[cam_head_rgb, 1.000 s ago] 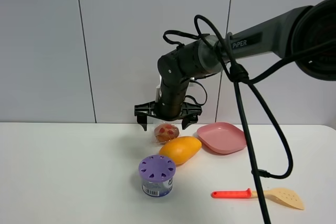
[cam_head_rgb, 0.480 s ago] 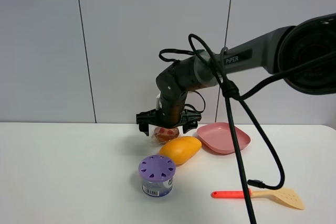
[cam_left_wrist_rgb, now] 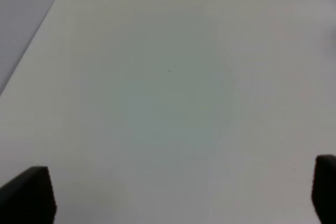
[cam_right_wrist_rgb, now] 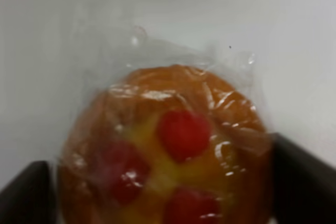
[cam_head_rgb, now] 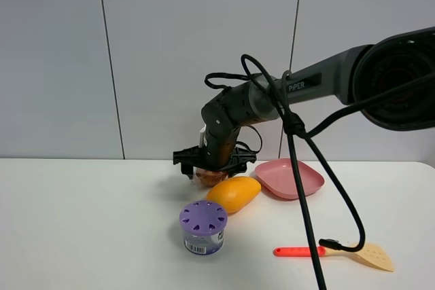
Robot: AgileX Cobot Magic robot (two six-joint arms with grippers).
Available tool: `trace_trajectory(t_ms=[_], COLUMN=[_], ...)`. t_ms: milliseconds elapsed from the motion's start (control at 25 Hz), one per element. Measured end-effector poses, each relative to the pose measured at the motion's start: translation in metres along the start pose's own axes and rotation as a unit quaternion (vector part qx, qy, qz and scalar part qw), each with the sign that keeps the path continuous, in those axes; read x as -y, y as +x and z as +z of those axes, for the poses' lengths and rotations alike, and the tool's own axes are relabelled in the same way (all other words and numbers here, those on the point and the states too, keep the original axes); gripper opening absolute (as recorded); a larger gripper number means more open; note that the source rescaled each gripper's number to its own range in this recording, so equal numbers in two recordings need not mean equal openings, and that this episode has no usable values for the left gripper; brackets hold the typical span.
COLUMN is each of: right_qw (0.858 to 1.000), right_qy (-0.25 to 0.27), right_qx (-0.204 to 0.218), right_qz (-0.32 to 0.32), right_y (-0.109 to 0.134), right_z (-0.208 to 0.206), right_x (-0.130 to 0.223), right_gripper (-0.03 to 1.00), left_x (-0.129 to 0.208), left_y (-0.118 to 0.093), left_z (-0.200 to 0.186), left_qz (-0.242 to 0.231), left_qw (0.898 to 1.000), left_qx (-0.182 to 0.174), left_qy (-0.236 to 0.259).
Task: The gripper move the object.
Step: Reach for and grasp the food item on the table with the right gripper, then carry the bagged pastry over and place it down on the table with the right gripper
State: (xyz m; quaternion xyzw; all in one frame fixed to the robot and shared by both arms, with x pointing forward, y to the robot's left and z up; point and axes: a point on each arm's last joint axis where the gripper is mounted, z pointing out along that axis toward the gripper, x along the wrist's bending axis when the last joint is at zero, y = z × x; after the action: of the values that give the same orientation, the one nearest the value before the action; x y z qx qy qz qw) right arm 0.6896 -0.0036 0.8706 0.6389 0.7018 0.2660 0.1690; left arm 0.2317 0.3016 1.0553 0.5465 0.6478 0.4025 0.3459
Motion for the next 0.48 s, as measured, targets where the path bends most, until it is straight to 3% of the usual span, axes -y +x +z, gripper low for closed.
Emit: trace_trajectory(t_ms=[80,120,320,480], right_qw=[1.000,1.000,0.999,0.995], right_qy=[-0.001,-0.001,-0.009,-0.044], right_qx=[-0.001,-0.001,-0.003,-0.011], right_qz=[0.000,0.000,-0.030,-0.092], right_y=[0.000,0.000,0.001,0.007], right_z=[0.000,0.000,-0.012,-0.059], right_x=[0.000,0.000,-0.009,-0.038], right_gripper=[0.05,0.00,0.00,0.00], left_x=[0.000,0.000,0.000,0.000], left_y=[0.000,0.000,0.000,0.000], left_z=[0.000,0.000,0.000,0.000], left_qz=[0.000,0.000,0.000,0.000], left_qw=[1.000,1.000,1.000,1.000], left_qx=[0.000,0.000,0.000,0.000], left_qy=[0.000,0.000,0.000,0.000])
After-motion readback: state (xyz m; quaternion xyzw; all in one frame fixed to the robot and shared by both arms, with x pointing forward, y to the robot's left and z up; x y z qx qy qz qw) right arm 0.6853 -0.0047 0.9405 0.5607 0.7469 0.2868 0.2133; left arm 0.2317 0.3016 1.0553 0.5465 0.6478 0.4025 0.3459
